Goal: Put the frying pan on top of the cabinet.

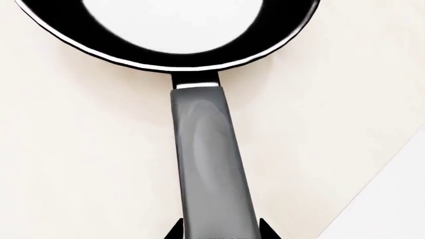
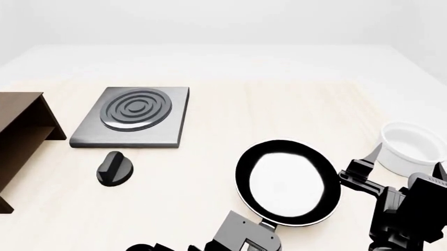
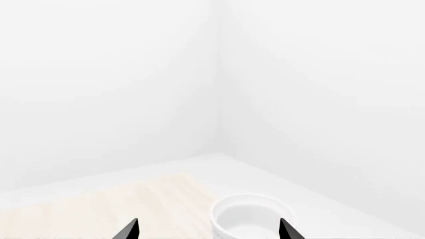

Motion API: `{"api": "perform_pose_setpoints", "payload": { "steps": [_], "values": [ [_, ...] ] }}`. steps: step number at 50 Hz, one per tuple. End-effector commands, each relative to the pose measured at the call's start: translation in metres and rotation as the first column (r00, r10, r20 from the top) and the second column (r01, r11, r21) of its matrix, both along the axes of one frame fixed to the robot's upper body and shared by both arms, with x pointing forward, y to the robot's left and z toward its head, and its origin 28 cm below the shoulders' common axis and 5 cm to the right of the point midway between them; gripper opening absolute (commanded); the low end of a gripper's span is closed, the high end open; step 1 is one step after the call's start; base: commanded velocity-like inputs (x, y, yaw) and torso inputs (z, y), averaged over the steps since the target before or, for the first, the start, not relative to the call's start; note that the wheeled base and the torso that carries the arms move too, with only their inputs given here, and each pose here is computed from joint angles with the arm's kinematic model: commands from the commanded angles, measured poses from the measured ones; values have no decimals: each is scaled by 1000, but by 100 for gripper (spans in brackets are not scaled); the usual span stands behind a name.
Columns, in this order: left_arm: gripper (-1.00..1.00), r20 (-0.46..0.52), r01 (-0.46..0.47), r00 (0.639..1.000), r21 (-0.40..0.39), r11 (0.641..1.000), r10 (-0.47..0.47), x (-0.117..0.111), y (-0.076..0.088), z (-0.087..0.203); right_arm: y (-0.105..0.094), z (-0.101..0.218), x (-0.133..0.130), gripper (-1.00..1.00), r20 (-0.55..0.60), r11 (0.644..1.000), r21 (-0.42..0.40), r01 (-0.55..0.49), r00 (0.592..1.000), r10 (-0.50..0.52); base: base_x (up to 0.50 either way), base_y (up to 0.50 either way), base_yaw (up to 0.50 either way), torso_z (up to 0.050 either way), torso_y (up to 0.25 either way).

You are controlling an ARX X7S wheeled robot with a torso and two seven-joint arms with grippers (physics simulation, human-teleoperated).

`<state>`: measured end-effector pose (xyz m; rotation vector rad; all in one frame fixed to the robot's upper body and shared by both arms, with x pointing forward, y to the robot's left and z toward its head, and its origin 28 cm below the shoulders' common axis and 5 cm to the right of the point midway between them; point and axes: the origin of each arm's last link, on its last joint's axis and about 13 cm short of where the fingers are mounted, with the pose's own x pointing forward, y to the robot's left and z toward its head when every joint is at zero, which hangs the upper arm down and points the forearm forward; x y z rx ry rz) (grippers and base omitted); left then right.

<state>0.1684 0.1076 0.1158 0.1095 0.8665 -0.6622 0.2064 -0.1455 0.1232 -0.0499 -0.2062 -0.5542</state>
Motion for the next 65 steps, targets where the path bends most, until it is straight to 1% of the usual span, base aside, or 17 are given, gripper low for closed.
{"api": "perform_pose_setpoints", "payload": {
  "steps": [1,5,9,13,20,31,37,41,43,45,53,55,56,57,59,64,65],
  "values": [
    [-100,18,-46,999,-40,998,46,0,7,13,0,0,-1,100,1,1000,5,-2,1000,2,0,0,-3,0,0],
    [-100,96,-75,992,-45,996,79,-1,14,26,1,0,-1,100,7,1000,7,-7,1000,7,0,0,0,0,0],
    [-100,264,-108,958,-47,993,116,-3,25,45,1,0,-1,100,5,1000,8,-10,1000,10,0,0,0,0,0],
    [-100,298,-132,943,-80,988,150,-2,33,57,1,-2,-1,100,5,1000,8,-12,1000,12,0,0,0,0,0],
    [-100,419,-157,883,-158,975,210,0,45,81,1,-2,0,100,3,1000,11,-15,1000,15,0,0,0,0,0],
    [-100,497,-212,814,-228,950,301,5,64,103,1,-1,-1,100,6,1000,9,-10,1000,10,0,0,0,0,2],
    [-100,557,-270,748,-240,933,360,11,78,121,0,-1,-1,100,5,1000,11,-7,1000,7,0,0,0,0,2],
    [-100,559,-307,737,-225,925,380,19,87,132,-1,1,-1,100,10,1000,14,-7,1000,7,0,0,0,0,3],
    [-100,578,-370,699,-212,905,421,28,98,141,-2,1,-1,100,12,1000,17,-5,1000,5,0,0,0,0,0],
    [-100,565,-391,697,-218,894,442,32,103,145,-3,1,-1,100,12,1000,20,-2,1000,2,0,0,0,0,5],
    [-100,559,-529,606,-248,812,565,44,136,171,-3,1,-1,100,10,1000,23,-4,1000,4,0,0,0,0,1],
    [-100,541,-550,607,-242,799,582,45,143,175,-4,0,-1,100,11,1000,23,-1,1000,0,0,0,0,0,5],
    [-100,561,-597,569,-222,771,602,48,152,180,-4,-1,-1,100,10,1000,24,-2,1000,2,0,0,0,0,0],
    [-100,547,-610,568,-221,761,615,49,155,182,-3,-2,0,100,8,1000,24,-3,1000,3,0,0,0,0,0],
    [-100,561,-658,527,-206,724,638,53,164,187,-2,-3,-1,100,8,1000,25,-7,1000,7,0,0,0,0,0],
    [-100,524,-717,496,-202,668,692,57,182,203,-3,-3,-1,100,6,1000,27,-9,1000,9,0,-1,0,0,4],
    [-100,544,-741,472,-182,646,694,59,188,209,-3,-2,-1,100,8,1000,28,-10,1000,10,0,-3,0,0,0]
  ]
}}
